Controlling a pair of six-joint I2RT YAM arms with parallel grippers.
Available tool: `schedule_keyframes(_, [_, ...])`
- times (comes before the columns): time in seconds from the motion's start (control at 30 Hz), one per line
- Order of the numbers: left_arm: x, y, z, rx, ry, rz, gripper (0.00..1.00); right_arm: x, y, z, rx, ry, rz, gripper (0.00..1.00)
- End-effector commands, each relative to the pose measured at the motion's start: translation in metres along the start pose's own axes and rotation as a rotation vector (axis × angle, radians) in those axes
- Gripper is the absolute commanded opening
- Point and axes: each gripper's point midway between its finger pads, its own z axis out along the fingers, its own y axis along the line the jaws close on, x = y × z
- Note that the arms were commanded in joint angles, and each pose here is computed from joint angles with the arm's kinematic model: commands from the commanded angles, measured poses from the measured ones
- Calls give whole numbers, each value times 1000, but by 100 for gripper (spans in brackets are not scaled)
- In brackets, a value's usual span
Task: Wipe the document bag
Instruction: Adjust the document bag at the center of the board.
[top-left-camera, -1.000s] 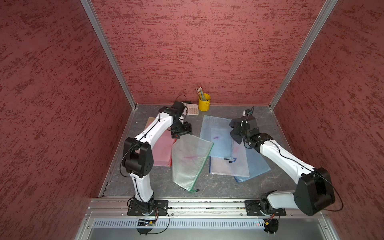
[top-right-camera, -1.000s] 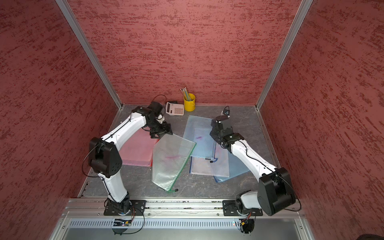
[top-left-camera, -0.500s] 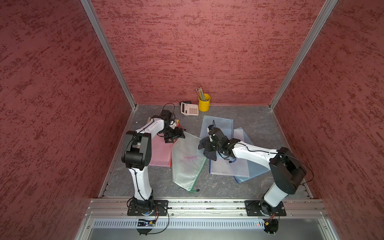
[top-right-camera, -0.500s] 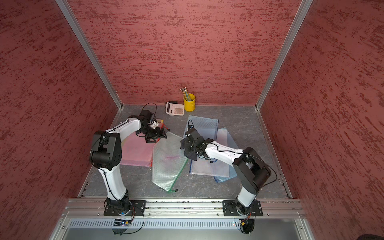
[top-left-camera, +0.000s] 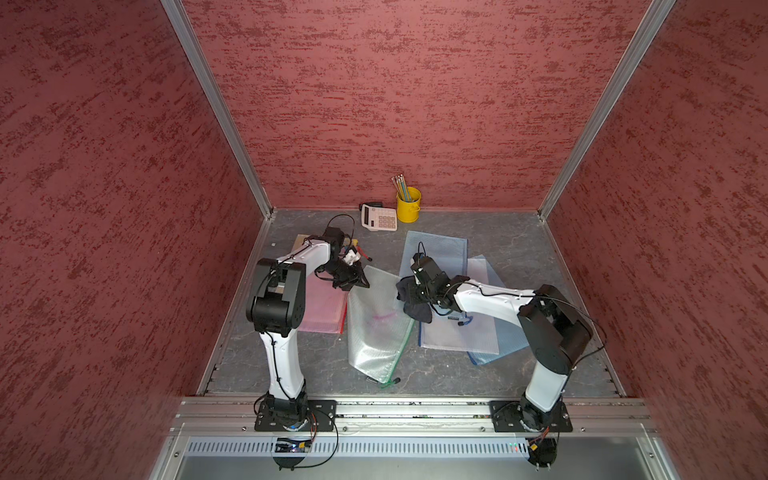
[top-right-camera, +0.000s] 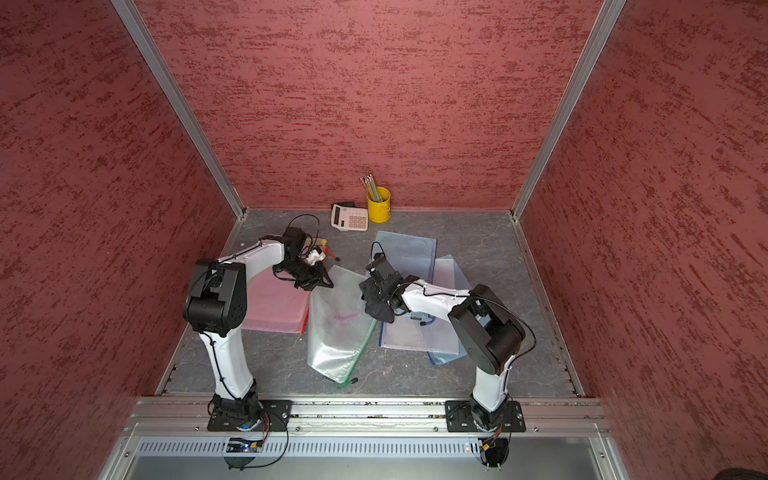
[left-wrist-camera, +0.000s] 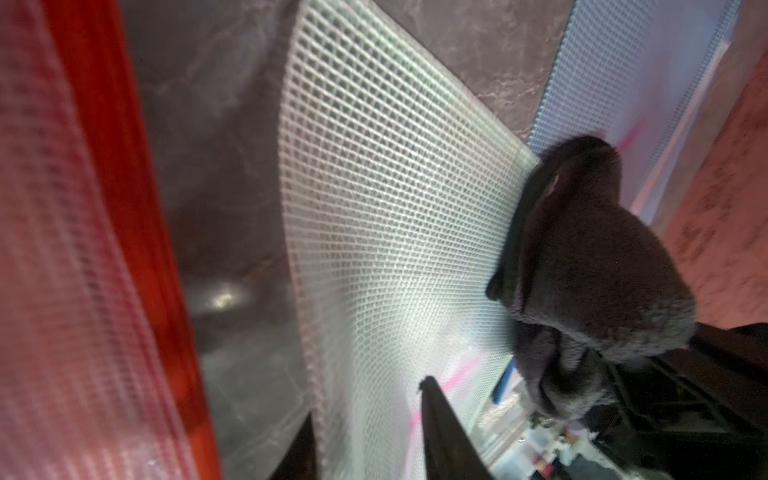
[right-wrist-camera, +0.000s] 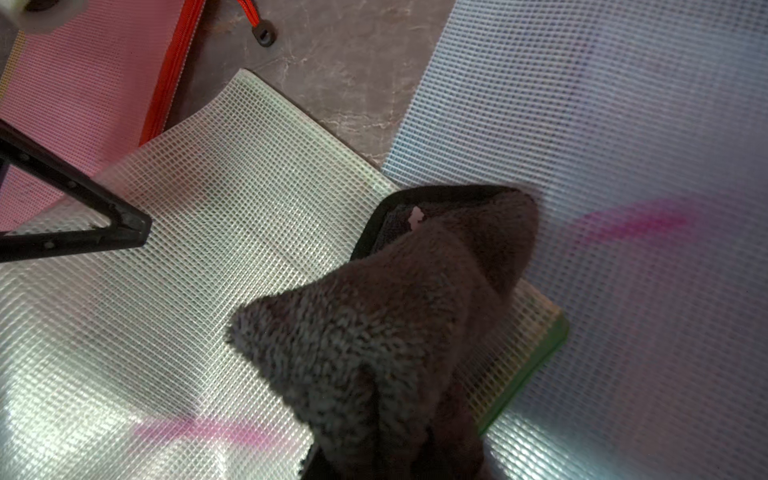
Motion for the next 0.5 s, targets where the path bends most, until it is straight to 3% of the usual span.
schedule_keyframes(0.0, [9,-25,-18,66,3,46,16,-7,9,3,-26,-24,27,0])
schedule_keyframes(0.1, [9,-35,-30,98,-26,39,6,-15,6,-3,-9,-46,29,0])
schedule_keyframes(0.23, [-1,-49,-47,197,-124,-138,0,-47,-6,-30,33,-120,27,0])
schedule_keyframes(0.4, [6,-52,-38,300,-191,-338,0,-95,-17,-78,69,-238,24,0])
schedule_keyframes(0.47, [12,-41,-22,279,-188,-393,0,-105,-7,-87,39,-253,11,0])
